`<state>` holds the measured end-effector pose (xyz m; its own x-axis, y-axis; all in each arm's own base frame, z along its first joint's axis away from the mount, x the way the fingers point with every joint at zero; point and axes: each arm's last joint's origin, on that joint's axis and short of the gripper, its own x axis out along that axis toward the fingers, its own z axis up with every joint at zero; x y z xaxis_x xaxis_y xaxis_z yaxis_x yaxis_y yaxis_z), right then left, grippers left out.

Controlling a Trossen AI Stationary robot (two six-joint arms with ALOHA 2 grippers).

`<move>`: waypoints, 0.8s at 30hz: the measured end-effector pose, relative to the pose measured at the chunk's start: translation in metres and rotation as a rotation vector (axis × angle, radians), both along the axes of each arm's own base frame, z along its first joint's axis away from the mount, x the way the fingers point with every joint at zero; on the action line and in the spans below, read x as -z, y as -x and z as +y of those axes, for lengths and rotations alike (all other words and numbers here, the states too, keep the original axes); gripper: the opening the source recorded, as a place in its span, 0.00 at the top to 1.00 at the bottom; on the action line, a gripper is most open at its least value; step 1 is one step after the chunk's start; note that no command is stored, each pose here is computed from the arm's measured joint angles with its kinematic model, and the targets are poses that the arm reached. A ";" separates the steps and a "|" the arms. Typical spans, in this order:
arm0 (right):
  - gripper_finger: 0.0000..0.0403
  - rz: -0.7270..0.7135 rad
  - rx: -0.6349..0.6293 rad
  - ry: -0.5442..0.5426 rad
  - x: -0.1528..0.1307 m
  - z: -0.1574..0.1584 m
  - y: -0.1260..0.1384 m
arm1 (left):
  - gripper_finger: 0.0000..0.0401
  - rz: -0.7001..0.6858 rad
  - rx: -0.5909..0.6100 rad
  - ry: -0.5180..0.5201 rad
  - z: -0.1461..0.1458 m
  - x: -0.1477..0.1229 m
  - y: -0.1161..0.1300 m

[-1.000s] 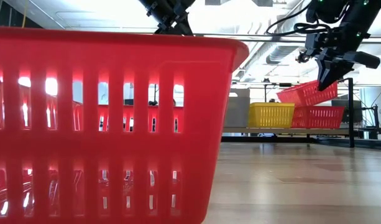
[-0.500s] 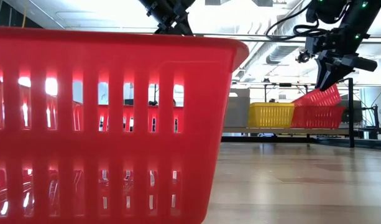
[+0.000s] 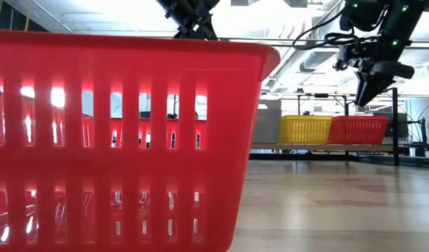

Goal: Stack baskets on shelf by color
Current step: Stack the top red bin on top of the red bin on the shelf

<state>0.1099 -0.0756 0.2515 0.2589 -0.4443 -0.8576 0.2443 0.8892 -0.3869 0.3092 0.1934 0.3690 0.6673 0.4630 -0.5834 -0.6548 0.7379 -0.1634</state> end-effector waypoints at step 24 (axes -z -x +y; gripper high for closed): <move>0.82 0.005 0.113 -0.244 0.022 0.002 -0.028 | 0.71 -0.006 0.001 -0.004 0.000 -0.001 0.000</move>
<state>0.1378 -0.0732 0.2298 0.2151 -0.2502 -0.9440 0.3462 0.9234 -0.1658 0.3095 0.1936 0.3695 0.6709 0.4648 -0.5778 -0.6534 0.7389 -0.1643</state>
